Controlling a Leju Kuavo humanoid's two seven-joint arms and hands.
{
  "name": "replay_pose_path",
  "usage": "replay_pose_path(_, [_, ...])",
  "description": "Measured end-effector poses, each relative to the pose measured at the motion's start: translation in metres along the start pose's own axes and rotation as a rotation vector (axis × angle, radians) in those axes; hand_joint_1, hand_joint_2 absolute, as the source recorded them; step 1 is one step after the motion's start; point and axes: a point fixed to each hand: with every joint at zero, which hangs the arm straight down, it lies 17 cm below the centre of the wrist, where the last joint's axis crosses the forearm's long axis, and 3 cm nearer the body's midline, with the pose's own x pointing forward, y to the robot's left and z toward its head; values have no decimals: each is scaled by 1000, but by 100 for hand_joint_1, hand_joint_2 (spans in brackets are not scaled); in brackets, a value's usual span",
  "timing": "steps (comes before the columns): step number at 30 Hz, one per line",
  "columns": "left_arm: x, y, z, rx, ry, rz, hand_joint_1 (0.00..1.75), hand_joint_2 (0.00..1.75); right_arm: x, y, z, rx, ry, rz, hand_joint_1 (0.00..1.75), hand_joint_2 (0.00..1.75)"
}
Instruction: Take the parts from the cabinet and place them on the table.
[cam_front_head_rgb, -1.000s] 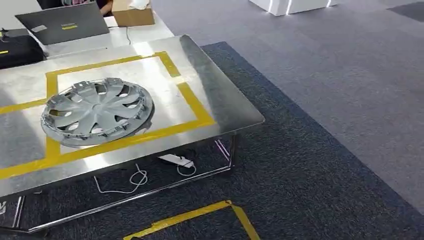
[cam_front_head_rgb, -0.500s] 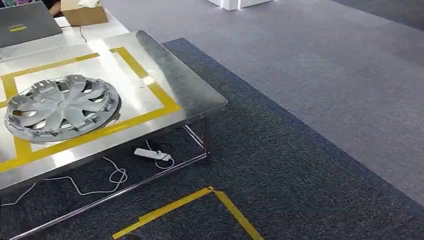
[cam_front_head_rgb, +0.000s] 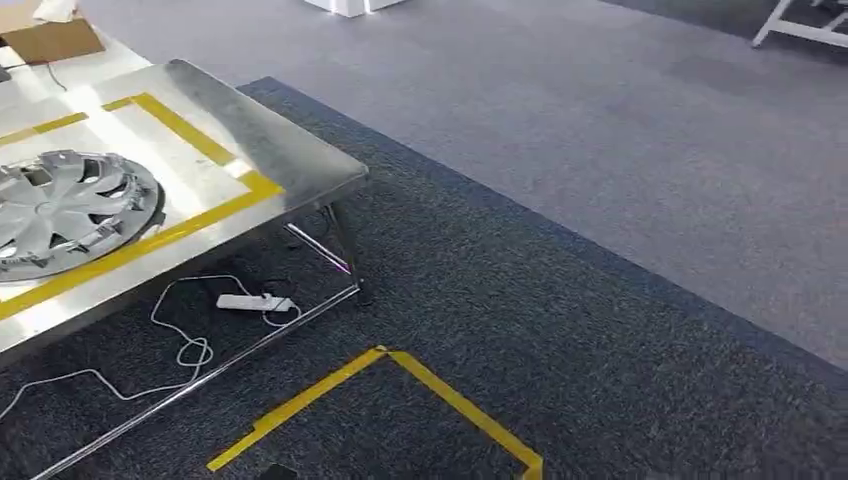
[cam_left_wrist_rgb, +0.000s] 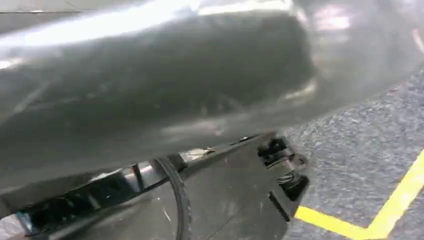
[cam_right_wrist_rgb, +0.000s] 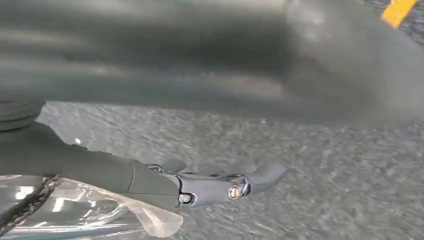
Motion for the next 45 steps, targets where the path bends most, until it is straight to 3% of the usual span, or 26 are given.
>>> replay_pose_path(9, [1, -2, 5, -8, -58, -46, 0, 0, -35, 11, 14, -1, 89, 59, 0, 0])
replay_pose_path(12, [-5, 2, 5, 6, -30, -73, 0, 0, -45, 20, 19, 13, 122, 67, 0, 0])
replay_pose_path(18, [-14, 0, 5, 10, 32, -82, 0, 0, -38, 32, 21, 62, 78, 75, 0, 0])
replay_pose_path(45, [-15, -5, 5, -20, 29, -112, 0, 0, -32, 35, 19, 67, 64, 83, 0, 0])
